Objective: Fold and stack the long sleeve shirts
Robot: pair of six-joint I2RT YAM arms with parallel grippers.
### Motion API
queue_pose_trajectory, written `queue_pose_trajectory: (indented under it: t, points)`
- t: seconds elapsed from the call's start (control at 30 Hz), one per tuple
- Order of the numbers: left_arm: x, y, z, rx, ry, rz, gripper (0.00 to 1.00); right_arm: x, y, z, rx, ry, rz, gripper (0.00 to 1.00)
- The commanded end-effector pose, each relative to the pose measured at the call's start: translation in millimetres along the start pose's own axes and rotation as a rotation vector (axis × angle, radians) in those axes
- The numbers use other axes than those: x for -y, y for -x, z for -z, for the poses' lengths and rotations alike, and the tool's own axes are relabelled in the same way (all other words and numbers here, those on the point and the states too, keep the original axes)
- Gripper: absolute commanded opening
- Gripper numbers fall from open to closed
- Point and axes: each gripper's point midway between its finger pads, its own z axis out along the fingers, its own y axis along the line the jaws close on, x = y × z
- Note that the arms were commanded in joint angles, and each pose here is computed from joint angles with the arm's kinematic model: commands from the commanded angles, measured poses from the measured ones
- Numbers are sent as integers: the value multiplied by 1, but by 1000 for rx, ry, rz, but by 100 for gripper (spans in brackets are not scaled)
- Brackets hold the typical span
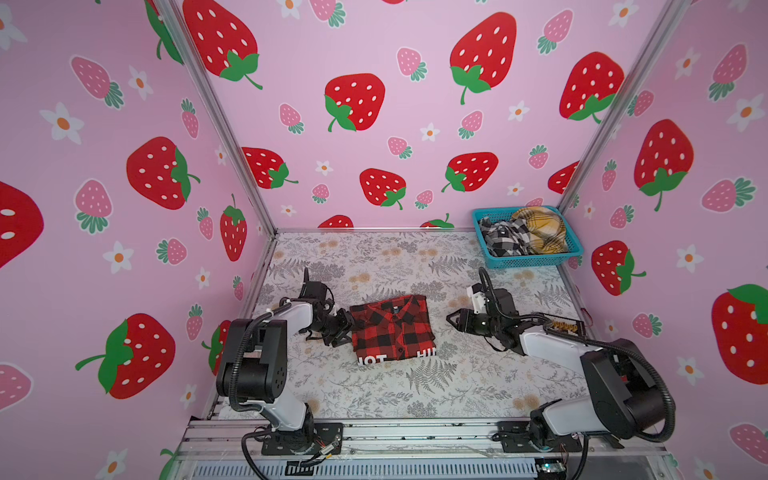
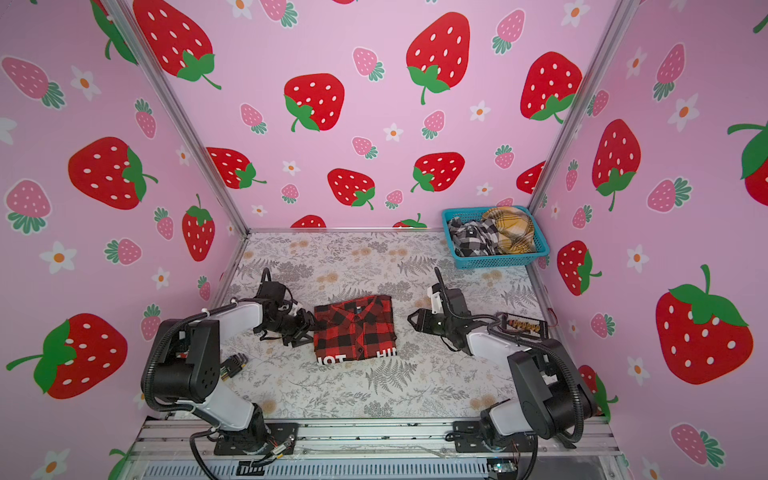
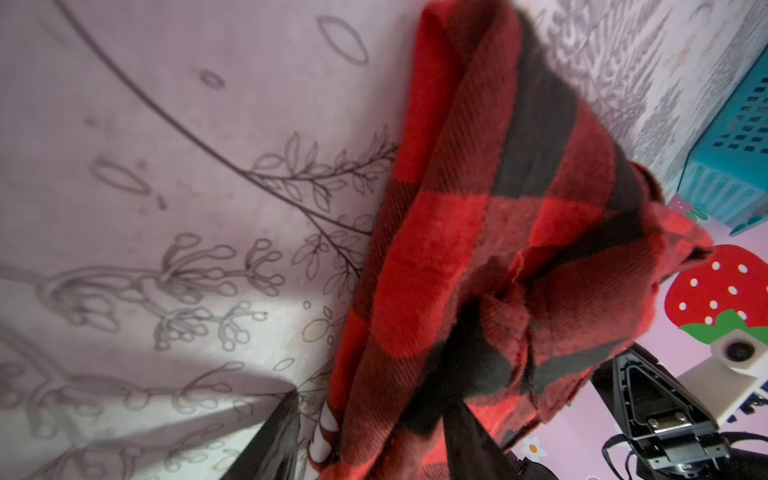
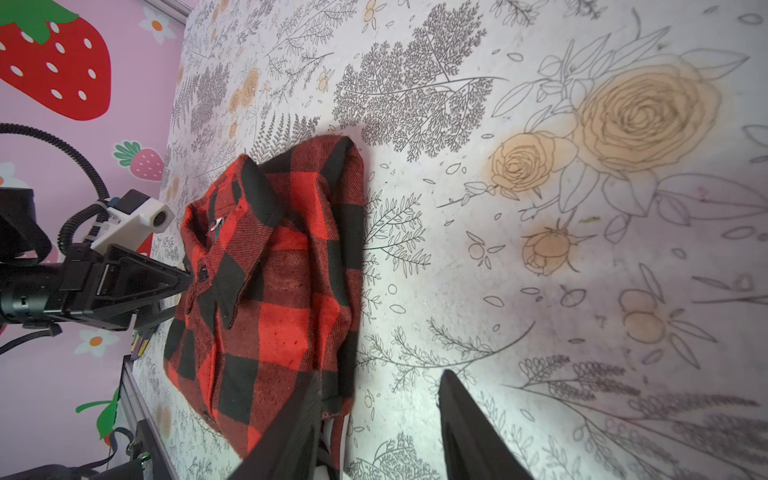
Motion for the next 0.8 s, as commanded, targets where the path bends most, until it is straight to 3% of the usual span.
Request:
queue_pose_trajectory:
  t: [0.0,0.43,0.77]
  points:
    - [2,-3,-6,-11,-5,3,54,3,-1,-1,-3,9,-16,49]
    - [7,-8,-22,-40,-8,-14,32,8,-5,-7,-30,13,-35,48]
    - [12,-4,-20,-34,-13,-39,22,12,-8,-12,-53,11,-50,48]
